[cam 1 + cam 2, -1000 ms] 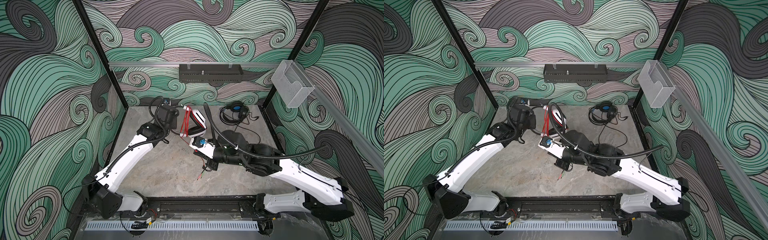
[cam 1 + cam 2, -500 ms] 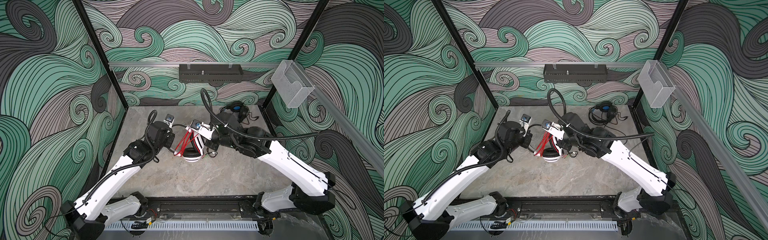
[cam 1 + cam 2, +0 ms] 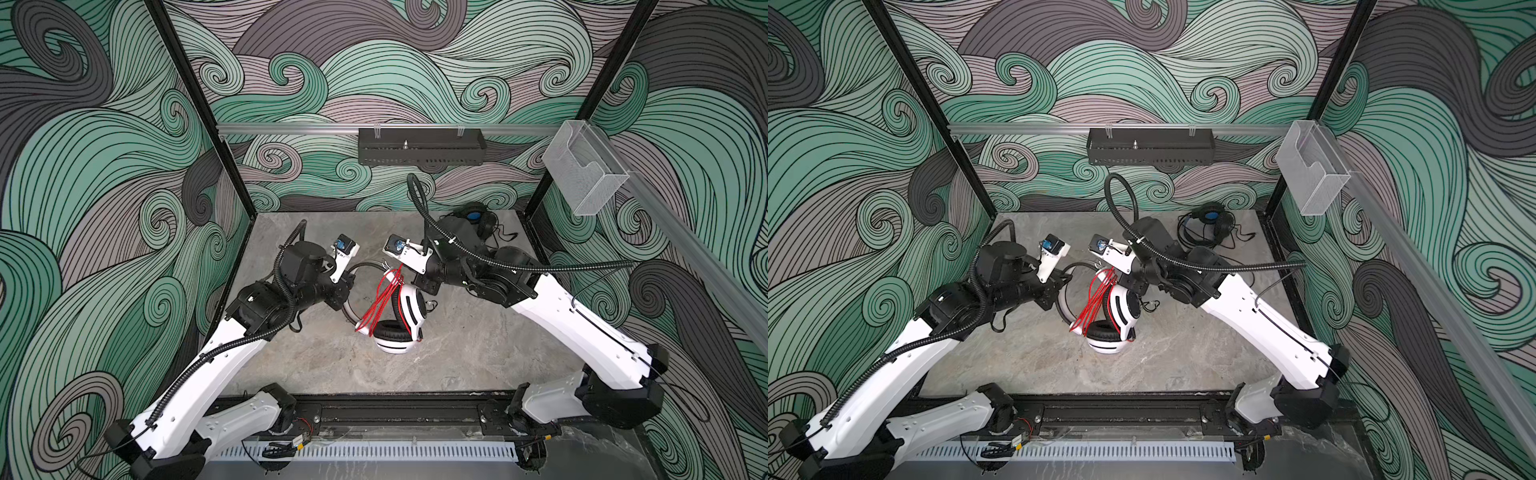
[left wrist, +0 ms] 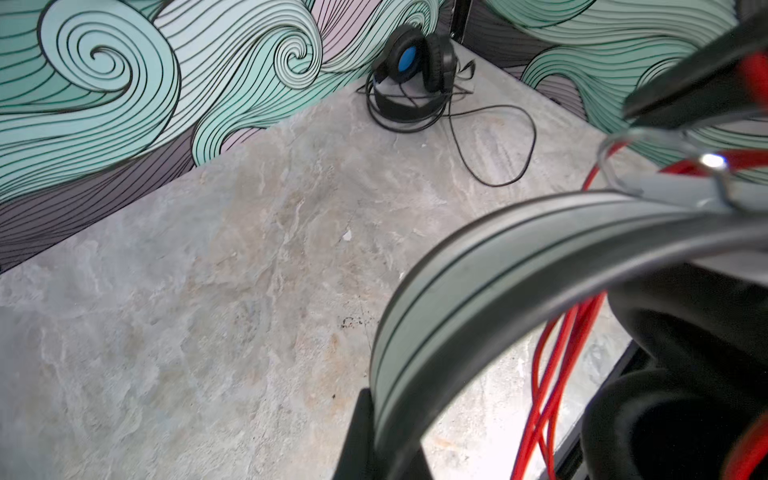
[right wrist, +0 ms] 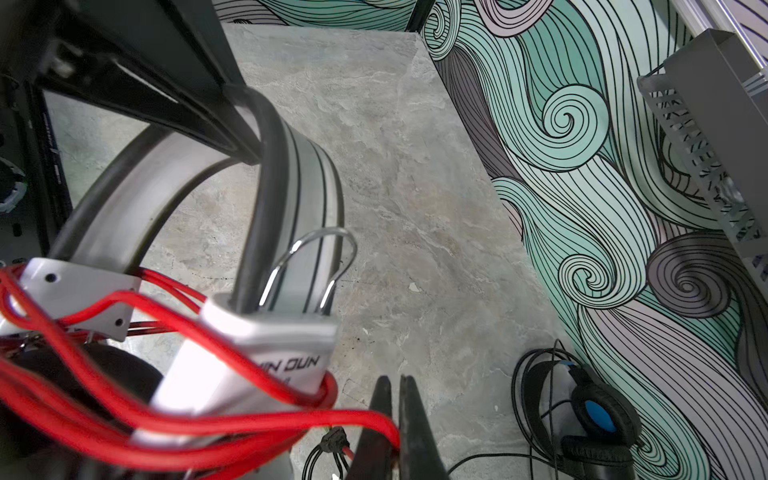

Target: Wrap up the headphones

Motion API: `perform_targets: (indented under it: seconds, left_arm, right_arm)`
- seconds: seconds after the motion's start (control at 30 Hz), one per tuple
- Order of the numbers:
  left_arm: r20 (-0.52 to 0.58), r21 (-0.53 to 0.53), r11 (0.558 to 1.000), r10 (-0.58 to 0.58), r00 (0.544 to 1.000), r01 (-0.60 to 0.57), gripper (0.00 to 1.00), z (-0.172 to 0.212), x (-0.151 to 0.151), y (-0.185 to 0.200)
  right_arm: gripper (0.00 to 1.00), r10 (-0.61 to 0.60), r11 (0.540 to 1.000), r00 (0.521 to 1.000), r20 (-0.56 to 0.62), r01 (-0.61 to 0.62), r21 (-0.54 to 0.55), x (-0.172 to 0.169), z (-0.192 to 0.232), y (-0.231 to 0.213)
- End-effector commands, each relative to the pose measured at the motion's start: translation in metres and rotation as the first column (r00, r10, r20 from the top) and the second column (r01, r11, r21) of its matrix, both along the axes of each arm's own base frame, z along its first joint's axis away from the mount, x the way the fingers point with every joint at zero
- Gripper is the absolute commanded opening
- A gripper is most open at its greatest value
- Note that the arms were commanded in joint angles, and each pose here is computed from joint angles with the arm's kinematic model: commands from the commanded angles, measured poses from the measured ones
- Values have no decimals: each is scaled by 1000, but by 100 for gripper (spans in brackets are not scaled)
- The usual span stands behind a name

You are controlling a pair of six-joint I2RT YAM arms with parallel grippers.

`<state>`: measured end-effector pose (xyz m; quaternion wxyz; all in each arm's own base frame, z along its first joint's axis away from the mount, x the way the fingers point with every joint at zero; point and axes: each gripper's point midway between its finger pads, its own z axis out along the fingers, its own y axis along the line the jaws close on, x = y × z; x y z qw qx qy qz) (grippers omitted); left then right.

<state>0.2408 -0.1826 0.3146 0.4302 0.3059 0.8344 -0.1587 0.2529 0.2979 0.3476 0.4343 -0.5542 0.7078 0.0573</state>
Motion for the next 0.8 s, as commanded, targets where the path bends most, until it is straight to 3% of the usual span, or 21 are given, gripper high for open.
perform_targets:
  seconds: [0.0, 0.27, 0.57, 0.77]
  left_arm:
    - [-18, -102, 986, -137, 990, 135, 0, 32, -28, -15]
    - [42, -236, 959, -153, 987, 159, 0, 83, -33, -25]
    - [92, -331, 927, -151, 984, 174, 0, 122, -32, -31]
    - [103, -397, 902, -143, 984, 172, 0, 145, -33, -34]
  right_arm:
    - [0, -77, 992, 996, 37, 73, 107, 15, 19, -13]
    - [9, -52, 951, 998, -24, 57, 303, 11, 27, -21]
    - [23, 97, 870, 994, -45, -62, 490, -10, 38, -14]
    - [28, 149, 806, 985, -81, -73, 587, -17, 41, -8]
